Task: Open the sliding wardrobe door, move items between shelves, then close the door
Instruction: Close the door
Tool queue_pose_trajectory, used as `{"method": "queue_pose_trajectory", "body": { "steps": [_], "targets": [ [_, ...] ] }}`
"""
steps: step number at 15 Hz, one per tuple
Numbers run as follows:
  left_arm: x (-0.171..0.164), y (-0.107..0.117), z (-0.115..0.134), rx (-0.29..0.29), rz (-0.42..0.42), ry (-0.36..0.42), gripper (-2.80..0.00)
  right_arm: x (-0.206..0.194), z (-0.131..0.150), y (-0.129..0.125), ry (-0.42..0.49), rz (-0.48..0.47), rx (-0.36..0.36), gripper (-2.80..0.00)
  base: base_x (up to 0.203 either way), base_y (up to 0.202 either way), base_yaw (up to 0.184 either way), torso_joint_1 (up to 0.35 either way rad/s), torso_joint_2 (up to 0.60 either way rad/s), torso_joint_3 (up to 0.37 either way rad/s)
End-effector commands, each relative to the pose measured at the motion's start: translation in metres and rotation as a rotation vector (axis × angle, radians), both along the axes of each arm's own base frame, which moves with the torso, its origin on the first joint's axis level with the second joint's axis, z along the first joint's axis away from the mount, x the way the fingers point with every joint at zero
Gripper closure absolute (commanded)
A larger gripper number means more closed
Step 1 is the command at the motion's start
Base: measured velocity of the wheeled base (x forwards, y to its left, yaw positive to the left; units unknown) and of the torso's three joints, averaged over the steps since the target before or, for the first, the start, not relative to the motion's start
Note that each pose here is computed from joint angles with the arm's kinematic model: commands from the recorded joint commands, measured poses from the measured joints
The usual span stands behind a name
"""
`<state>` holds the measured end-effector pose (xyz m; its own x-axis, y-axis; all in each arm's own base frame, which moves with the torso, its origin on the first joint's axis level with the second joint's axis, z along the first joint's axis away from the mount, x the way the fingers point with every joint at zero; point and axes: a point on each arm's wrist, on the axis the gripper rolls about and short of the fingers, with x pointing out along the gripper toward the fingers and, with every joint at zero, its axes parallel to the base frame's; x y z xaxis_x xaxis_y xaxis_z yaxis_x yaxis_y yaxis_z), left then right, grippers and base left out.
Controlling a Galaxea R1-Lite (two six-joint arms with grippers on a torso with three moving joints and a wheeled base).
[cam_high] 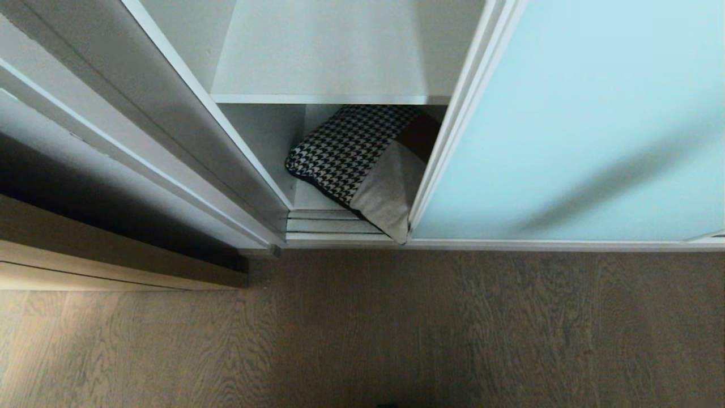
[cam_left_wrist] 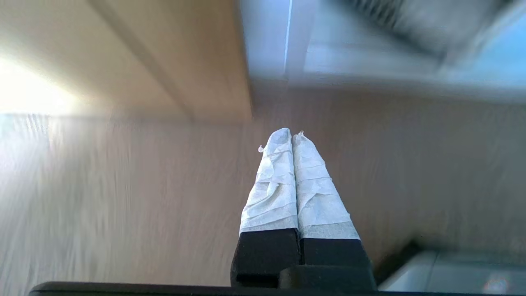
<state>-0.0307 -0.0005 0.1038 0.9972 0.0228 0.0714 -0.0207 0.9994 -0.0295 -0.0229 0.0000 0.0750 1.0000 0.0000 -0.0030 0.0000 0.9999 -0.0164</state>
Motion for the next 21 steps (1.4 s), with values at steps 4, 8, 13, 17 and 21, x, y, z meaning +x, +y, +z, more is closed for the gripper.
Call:
{"method": "queue_pose_trajectory", "body": {
  "steps": [4, 8, 13, 17, 21],
  "targets": [
    [-0.008, -0.003, 0.136, -0.010, -0.124, -0.126, 0.00, 0.000, 0.000, 0.000, 0.002, 0.000, 0.000, 0.00, 0.000, 0.000, 0.000, 0.000, 0.00, 0.000],
    [0.017, -0.006, 0.239, 0.010, -0.279, -0.213, 0.00, 0.000, 0.000, 0.000, 0.002, 0.000, 0.000, 0.00, 0.000, 0.000, 0.000, 0.000, 0.00, 0.000],
    [0.053, -0.009, 0.335, -0.003, -0.469, -0.304, 0.00, 0.000, 0.000, 0.000, 0.002, 0.000, 0.000, 0.00, 0.000, 0.000, 0.000, 0.000, 0.00, 0.000],
    [0.114, -0.014, 0.354, -0.120, -0.781, -0.126, 0.00, 0.000, 0.000, 0.000, 0.001, 0.000, 0.000, 0.00, 0.000, 0.000, 0.000, 0.000, 0.00, 0.000],
    [0.139, -0.031, 0.358, -0.167, -1.022, -0.049, 0.00, 0.000, 0.000, 0.000, 0.002, 0.000, 0.000, 0.00, 0.000, 0.000, 0.000, 0.000, 0.00, 0.000]
  ]
}}
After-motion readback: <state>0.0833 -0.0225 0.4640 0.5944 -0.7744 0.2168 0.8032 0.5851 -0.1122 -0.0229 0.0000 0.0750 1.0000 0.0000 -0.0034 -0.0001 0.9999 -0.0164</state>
